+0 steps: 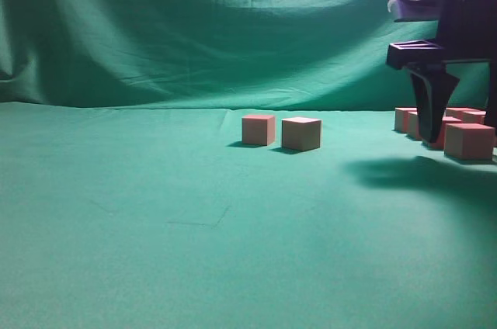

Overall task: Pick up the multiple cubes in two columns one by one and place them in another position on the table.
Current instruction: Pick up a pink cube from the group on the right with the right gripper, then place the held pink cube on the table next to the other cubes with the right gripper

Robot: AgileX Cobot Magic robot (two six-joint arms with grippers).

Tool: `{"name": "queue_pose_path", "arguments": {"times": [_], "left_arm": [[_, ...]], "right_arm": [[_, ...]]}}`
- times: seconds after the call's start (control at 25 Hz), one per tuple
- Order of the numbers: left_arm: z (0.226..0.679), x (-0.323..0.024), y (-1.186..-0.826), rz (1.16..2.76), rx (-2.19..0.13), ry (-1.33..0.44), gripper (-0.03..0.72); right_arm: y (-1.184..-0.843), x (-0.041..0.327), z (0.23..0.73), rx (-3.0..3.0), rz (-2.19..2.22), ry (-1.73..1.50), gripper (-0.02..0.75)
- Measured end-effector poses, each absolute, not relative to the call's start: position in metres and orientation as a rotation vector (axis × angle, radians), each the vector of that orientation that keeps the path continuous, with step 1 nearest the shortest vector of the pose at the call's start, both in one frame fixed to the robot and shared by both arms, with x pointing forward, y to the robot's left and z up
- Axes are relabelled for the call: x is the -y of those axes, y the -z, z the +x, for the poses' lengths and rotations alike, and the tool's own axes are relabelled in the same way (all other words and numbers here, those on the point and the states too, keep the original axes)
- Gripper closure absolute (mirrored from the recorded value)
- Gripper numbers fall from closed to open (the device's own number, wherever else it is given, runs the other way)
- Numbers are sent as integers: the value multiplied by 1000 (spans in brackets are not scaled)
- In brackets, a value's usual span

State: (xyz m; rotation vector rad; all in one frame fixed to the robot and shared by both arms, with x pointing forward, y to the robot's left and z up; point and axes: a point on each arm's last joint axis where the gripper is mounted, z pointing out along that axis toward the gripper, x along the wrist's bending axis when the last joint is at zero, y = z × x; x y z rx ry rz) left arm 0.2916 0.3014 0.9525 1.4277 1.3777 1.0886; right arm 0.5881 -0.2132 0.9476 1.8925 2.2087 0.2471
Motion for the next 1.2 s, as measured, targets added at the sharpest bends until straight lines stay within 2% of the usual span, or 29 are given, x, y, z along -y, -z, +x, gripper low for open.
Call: {"name": "queue_pose_path", "arguments": {"times": [0.08, 0.28, 0.32, 0.52, 0.64, 0.92, 1.08, 1.2], "left_arm": [[292, -301, -953, 1428, -1378, -1089, 688], [292, -301, -953, 1428, -1378, -1089, 688], [292, -301, -953, 1428, -1378, -1089, 688], [292, -301, -953, 1428, -1378, -1089, 688], [292, -301, -953, 1428, -1378, -1089, 688], [292, -301, -953, 1428, -1378, -1089, 688], [292, -301, -953, 1428, -1378, -1089, 688], [292, -301, -953, 1428, -1378, -1089, 688]], "right_arm": [[-945, 213, 589, -2209, 1891, -249, 217], [-936, 212, 590, -2223, 1901, -221, 482], [-936, 213, 590, -2224, 1902, -218, 494], [-941, 213, 587, -2255, 1944, -140, 484], [-963, 206, 583, -2397, 1947, -130, 484], [-1061, 156, 590, -2697, 1767, -822, 484], [-1095, 120, 588, -2745, 1469, -1014, 484], [-1108, 81, 580, -2796, 1288, -1082, 484]]}}
